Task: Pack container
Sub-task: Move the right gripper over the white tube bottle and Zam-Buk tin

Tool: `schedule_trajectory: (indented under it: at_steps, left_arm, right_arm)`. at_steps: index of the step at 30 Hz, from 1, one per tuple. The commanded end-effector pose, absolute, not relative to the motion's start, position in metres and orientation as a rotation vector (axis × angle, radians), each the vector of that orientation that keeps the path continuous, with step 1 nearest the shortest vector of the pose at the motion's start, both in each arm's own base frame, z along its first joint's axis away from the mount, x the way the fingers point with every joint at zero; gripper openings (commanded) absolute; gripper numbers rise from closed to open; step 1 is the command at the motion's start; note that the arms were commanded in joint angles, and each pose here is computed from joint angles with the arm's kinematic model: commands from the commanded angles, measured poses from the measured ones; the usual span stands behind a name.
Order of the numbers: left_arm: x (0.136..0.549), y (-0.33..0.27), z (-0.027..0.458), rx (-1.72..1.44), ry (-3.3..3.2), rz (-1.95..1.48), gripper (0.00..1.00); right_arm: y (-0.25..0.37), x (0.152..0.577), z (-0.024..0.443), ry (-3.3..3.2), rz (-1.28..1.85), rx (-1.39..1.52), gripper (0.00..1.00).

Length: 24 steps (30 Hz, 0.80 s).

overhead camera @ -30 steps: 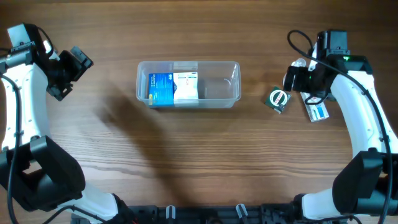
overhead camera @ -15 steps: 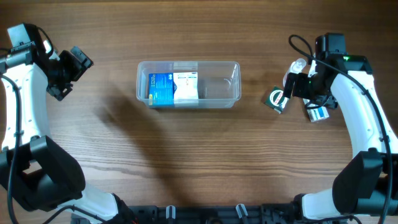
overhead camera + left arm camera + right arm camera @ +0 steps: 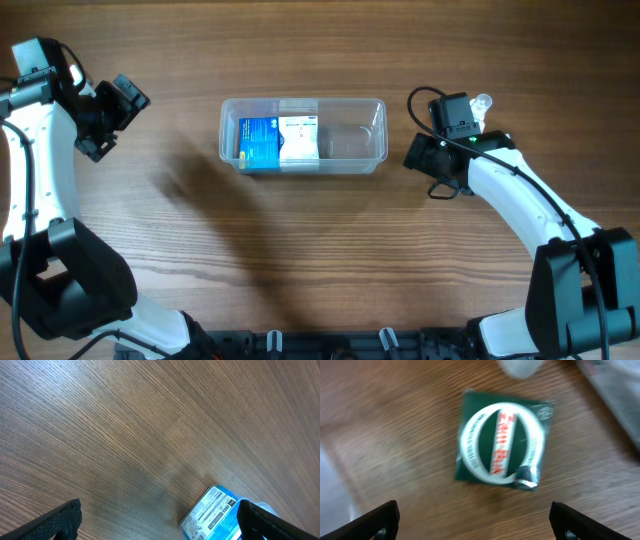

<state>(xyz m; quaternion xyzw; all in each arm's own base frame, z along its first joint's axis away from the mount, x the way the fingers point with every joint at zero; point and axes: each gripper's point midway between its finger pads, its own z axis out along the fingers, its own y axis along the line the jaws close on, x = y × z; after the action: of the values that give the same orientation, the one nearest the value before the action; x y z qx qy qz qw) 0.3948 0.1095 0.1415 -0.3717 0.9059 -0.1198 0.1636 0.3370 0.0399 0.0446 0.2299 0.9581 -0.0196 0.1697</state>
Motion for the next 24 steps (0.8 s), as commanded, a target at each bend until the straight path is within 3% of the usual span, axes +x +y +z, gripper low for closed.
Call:
schedule_trajectory:
  at_steps: [1,16,24]
  left_arm:
    - [0.398,0.113,0.153,-1.066,2.546,-0.334,1.0]
    - [0.398,0.113,0.153,-1.066,2.546,-0.334,1.0]
    - [0.398,0.113,0.153,-1.066,2.546,-0.334,1.0]
  right_arm:
    - [0.016,0.34,0.052,2.61,-0.208,0.776,1.0]
    - [0.016,0.358,0.048,2.603,-0.086,0.746,1.0]
    - [0.013,0.352,0.019,2.631,-0.124,0.751,1.0]
